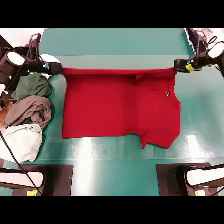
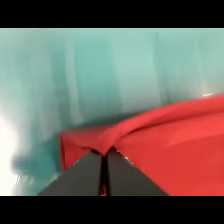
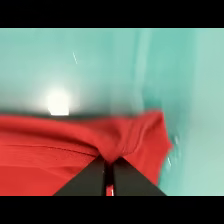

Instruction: Fold the shirts.

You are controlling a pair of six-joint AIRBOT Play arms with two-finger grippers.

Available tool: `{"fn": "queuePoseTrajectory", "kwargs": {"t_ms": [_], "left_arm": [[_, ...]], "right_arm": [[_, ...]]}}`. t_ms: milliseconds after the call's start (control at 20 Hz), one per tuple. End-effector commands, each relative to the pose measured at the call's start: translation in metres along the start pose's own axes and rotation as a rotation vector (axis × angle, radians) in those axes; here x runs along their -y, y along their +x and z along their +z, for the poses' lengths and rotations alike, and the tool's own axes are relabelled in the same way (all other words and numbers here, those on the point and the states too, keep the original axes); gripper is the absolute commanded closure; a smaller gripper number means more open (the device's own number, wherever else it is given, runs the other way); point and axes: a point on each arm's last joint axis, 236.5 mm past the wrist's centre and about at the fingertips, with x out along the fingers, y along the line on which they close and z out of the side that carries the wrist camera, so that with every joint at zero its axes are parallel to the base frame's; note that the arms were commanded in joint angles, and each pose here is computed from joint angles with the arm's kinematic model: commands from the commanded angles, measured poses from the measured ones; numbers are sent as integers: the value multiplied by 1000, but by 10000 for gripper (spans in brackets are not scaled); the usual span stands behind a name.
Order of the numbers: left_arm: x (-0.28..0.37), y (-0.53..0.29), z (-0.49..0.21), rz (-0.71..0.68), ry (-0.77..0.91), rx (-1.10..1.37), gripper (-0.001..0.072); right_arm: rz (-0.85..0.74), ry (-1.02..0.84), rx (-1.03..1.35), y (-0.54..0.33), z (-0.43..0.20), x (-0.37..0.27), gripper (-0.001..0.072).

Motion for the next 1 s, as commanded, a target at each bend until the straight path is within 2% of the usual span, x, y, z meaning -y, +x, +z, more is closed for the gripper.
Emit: {"fn": "queuePoseTrajectory", "kwargs": {"t_ms": [0, 350, 400, 450, 500, 550, 800, 950], "left_arm": [[-9, 0, -59, 20, 59, -232, 684], [-13, 23, -114, -5, -43, -398, 683], [-12, 22, -116, -9, -47, -409, 681], [-11, 21, -119, -14, -47, -424, 547], [-9, 19, -123, -21, -49, -443, 282], [-7, 15, -128, -28, -58, -470, 156], [3, -34, -134, -19, -83, -563, 159], [14, -67, -151, -30, -133, -572, 160]], "right_arm": [[-47, -23, -184, 9, -50, 9, 697], [-34, 37, -312, 39, -107, 9, 689], [-33, 38, -333, 39, -113, 9, 665], [-32, 38, -348, 39, -116, 9, 484], [-28, 39, -361, 37, -119, 8, 340], [-6, 46, -373, 34, -120, 2, 340], [170, 84, -383, -17, -112, -19, 340], [189, 77, -300, -50, -98, -18, 341]]}}
